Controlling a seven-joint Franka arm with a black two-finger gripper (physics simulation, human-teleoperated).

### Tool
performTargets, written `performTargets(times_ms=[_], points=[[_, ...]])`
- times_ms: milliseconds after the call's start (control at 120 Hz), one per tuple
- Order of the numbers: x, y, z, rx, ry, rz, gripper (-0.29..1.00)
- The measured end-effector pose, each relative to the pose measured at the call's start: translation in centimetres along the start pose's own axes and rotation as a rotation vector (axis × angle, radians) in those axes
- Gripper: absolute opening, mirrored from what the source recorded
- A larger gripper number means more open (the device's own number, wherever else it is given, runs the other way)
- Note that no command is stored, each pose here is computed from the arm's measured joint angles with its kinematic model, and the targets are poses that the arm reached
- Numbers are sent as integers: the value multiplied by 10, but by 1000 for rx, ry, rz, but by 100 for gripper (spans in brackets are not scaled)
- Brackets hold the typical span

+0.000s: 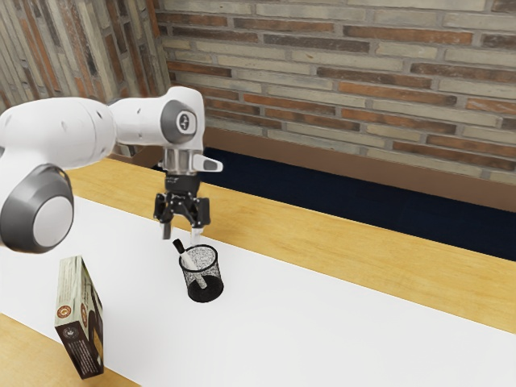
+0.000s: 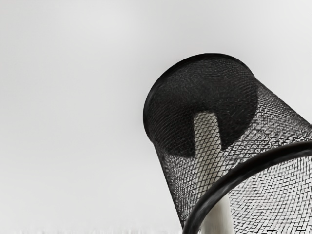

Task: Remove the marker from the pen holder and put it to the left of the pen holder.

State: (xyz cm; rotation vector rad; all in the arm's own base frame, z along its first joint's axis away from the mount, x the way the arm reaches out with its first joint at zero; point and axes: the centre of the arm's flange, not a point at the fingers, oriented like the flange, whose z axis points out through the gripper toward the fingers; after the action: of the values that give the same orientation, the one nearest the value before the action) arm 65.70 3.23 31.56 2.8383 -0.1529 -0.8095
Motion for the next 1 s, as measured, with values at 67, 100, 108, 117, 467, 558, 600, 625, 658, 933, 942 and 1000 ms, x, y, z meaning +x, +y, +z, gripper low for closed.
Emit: performTargets(times_ms=[67,100,108,117,467,558,600,625,658,933,942,1000], points=[[-3,-1,14,-31,-36,-2,70],[-4,0,17,-41,-46,-1,69],[-4,0,18,-43,-48,0,69],[-4,1,18,-45,-49,0,69],[-13,13,18,-93,-76,20,39],[-15,14,17,-109,-77,22,28],[-16,14,17,-115,-78,23,23],[-16,14,17,-119,-78,23,21],[-17,14,16,-124,-78,24,18],[-20,20,12,-146,-76,35,0],[-20,20,12,-146,-74,36,-1],[-24,23,5,-143,-62,41,-2]])
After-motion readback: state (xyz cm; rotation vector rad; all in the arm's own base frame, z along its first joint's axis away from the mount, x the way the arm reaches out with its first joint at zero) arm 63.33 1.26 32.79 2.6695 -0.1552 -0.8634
